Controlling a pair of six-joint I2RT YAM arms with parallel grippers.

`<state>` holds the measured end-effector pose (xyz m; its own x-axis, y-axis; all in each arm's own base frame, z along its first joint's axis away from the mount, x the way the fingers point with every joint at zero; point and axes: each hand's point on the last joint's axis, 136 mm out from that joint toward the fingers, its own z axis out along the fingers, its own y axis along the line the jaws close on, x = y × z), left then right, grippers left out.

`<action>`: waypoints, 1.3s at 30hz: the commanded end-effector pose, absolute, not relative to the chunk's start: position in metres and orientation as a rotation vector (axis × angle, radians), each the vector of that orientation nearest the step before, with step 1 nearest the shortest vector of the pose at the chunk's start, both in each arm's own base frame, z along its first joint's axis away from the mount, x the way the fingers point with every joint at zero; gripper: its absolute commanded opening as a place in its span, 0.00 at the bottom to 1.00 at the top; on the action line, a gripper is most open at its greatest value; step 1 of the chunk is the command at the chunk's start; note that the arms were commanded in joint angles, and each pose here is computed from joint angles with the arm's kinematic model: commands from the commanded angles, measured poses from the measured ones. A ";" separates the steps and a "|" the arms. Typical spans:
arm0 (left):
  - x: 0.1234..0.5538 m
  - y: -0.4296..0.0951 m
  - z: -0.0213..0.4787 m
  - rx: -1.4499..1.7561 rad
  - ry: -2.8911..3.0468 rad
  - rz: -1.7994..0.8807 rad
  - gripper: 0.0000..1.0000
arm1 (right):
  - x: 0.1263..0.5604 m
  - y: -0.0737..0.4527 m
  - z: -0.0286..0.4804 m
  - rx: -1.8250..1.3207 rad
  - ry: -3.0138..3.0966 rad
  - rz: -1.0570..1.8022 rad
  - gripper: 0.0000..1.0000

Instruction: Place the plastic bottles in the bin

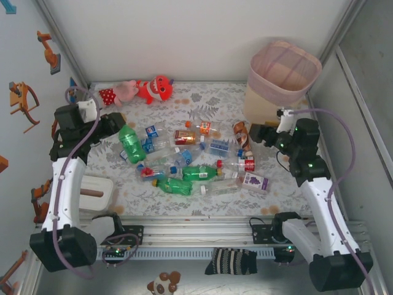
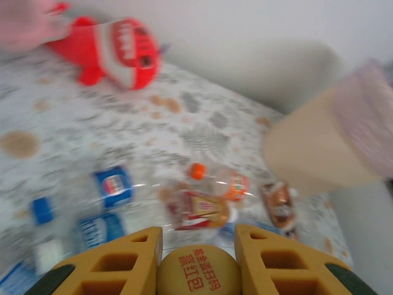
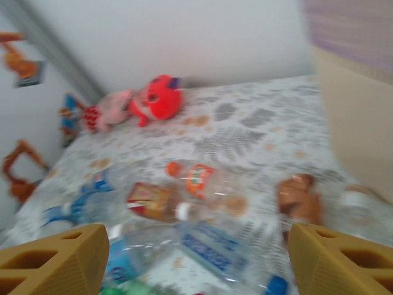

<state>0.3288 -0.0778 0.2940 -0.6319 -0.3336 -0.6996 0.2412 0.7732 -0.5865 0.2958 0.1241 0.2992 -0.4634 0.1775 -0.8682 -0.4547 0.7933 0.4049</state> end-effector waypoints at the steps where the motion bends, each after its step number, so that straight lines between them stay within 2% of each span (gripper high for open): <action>1: 0.313 -0.118 0.354 0.193 1.912 -0.919 0.13 | 0.276 0.169 0.335 -0.426 1.816 0.853 0.76; 5: 0.295 -0.155 0.390 0.361 1.784 -0.980 0.12 | 0.260 0.210 0.357 -0.576 1.742 0.965 0.75; 8: 0.277 -0.181 0.415 0.483 1.683 -1.036 0.05 | 0.249 0.238 0.371 -0.668 1.679 1.025 0.75; 14: 0.248 -0.217 0.453 0.641 1.511 -1.108 0.00 | 0.222 0.286 0.399 -0.843 1.524 1.122 0.75; 22: 0.222 -0.243 0.493 0.736 1.335 -1.181 0.00 | 0.197 0.330 0.425 -0.952 1.347 1.206 0.86; 30: 0.201 -0.267 0.508 0.837 1.263 -1.228 0.00 | 0.190 0.353 0.431 -1.012 1.287 1.247 0.88; 39: 0.182 -0.281 0.511 0.920 1.233 -1.240 0.00 | 0.178 0.357 0.435 -1.060 1.241 1.284 0.71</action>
